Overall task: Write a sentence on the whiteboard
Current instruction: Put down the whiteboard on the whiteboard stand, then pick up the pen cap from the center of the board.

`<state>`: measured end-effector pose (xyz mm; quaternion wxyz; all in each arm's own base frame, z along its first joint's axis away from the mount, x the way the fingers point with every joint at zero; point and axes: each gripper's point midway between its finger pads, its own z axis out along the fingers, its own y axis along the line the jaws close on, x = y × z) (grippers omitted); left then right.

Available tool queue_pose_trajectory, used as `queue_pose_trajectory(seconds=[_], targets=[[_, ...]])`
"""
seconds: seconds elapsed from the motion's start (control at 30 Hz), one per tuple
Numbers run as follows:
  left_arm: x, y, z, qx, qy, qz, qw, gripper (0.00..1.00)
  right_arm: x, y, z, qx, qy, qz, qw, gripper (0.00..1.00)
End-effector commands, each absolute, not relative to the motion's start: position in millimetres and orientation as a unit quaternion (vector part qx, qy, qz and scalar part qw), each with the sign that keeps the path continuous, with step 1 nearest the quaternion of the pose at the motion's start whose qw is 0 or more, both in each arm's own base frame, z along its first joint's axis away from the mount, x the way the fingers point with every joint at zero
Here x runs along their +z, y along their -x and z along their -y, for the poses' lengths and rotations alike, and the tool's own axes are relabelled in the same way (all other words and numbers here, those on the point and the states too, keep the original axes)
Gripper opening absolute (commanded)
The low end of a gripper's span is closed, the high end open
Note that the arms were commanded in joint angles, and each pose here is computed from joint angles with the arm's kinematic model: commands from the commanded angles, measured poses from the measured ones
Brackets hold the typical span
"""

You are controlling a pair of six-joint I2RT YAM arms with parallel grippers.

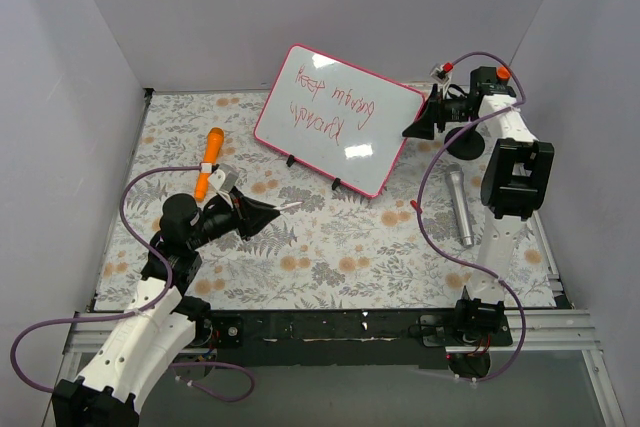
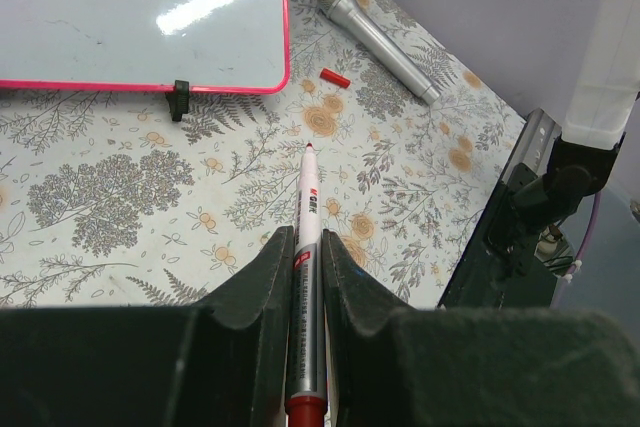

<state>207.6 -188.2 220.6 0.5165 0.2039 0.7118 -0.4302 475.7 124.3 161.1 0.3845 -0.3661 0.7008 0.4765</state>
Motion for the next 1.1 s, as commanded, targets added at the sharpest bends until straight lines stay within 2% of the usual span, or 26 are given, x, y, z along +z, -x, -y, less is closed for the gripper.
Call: queue_pose_trajectory(seconds=[0.0, 0.57, 0.73, 0.9, 0.93, 0.97, 1.03, 1.07], targets=[[226.9, -208.5, 185.9, -0.426, -0.204, -0.705, 0.529, 0.0, 189.7, -470.4, -118.6, 0.461, 0.386, -0.683, 0.415, 0.85], [235.8, -203.9, 184.1, -0.426, -0.206, -0.693, 0.544, 0.0, 161.8, -439.3, -102.0, 0.437, 0.382, -0.715, 0.39, 0.89], [240.0, -202.5, 183.8, -0.428, -0.205, -0.689, 0.548, 0.0, 159.1, -405.2, -91.1, 0.417, 0.387, -0.73, 0.378, 0.89], [244.3, -200.9, 185.0, -0.433, -0.204, -0.686, 0.548, 0.0, 144.2, -361.7, -77.5, 0.357, 0.393, -0.767, 0.36, 0.86], [245.4, -200.7, 184.8, -0.434, -0.204, -0.685, 0.548, 0.0, 158.5, -362.4, -74.8, 0.321, 0.406, -0.761, 0.391, 0.86], [246.7, -200.8, 184.6, -0.434, -0.204, -0.684, 0.55, 0.0, 135.8, -344.9, -72.8, 0.309, 0.385, -0.792, 0.359, 0.85], [247.5, -200.6, 184.8, -0.435, -0.202, -0.684, 0.549, 0.0, 144.1, -342.5, -70.4, 0.247, 0.394, -0.797, 0.386, 0.84], [247.9, -200.0, 185.4, -0.437, -0.203, -0.684, 0.548, 0.0, 124.8, -329.9, -72.4, 0.222, 0.382, -0.822, 0.359, 0.85]])
